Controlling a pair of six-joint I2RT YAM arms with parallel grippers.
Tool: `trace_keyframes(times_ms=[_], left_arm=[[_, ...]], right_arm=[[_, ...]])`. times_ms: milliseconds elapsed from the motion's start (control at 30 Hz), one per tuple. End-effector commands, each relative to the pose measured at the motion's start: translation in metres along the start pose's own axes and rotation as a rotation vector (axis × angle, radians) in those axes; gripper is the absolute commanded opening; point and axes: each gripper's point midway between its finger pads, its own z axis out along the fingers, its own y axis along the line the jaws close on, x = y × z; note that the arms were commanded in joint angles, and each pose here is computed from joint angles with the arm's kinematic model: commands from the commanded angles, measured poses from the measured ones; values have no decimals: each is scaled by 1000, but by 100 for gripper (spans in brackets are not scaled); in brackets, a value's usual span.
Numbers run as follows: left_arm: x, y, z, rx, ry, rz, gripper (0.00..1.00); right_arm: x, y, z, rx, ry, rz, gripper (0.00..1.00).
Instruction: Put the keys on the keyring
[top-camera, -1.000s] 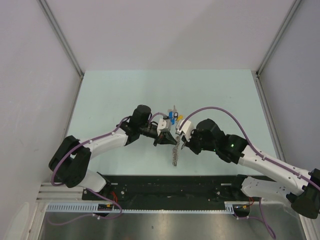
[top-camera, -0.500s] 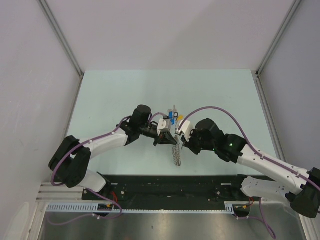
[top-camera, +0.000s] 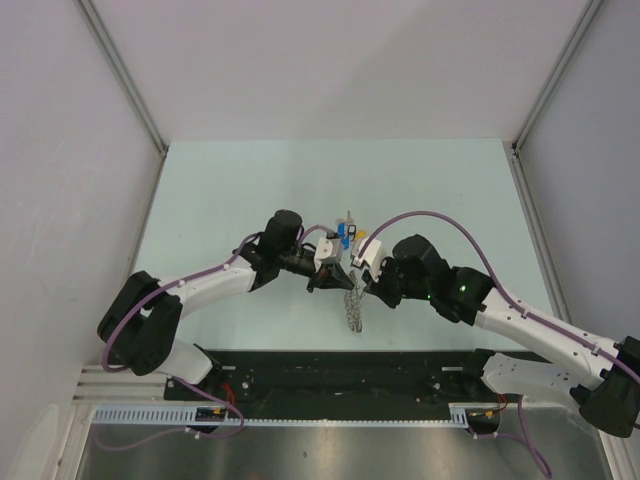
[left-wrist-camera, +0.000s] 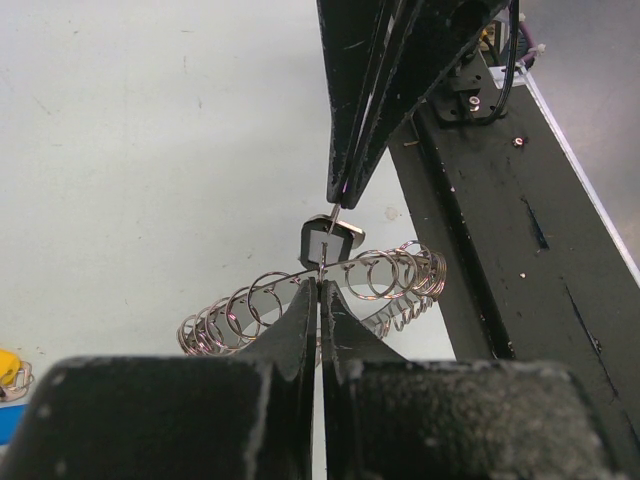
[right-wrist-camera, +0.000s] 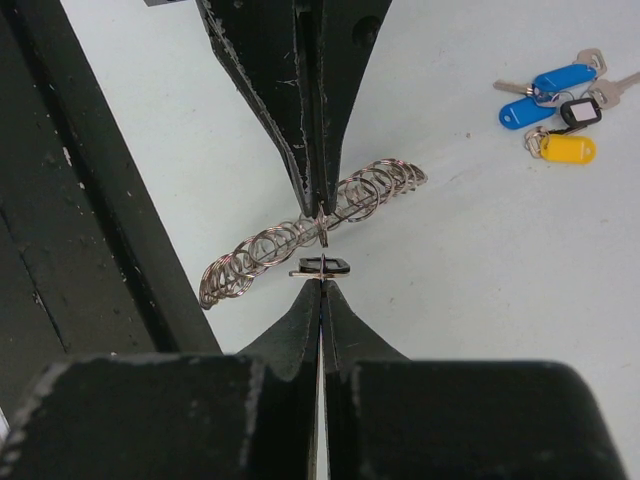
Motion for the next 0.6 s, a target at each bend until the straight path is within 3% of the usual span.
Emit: trace_keyframes(times_ms=[0, 567], left_arm=[[-24, 3, -1, 4, -33, 85, 0], [-23, 3, 0, 4, -29, 80, 0]], right_arm=[[-16, -3, 0, 2, -51, 8, 0], [-16, -2, 2, -12, -53, 19, 0]])
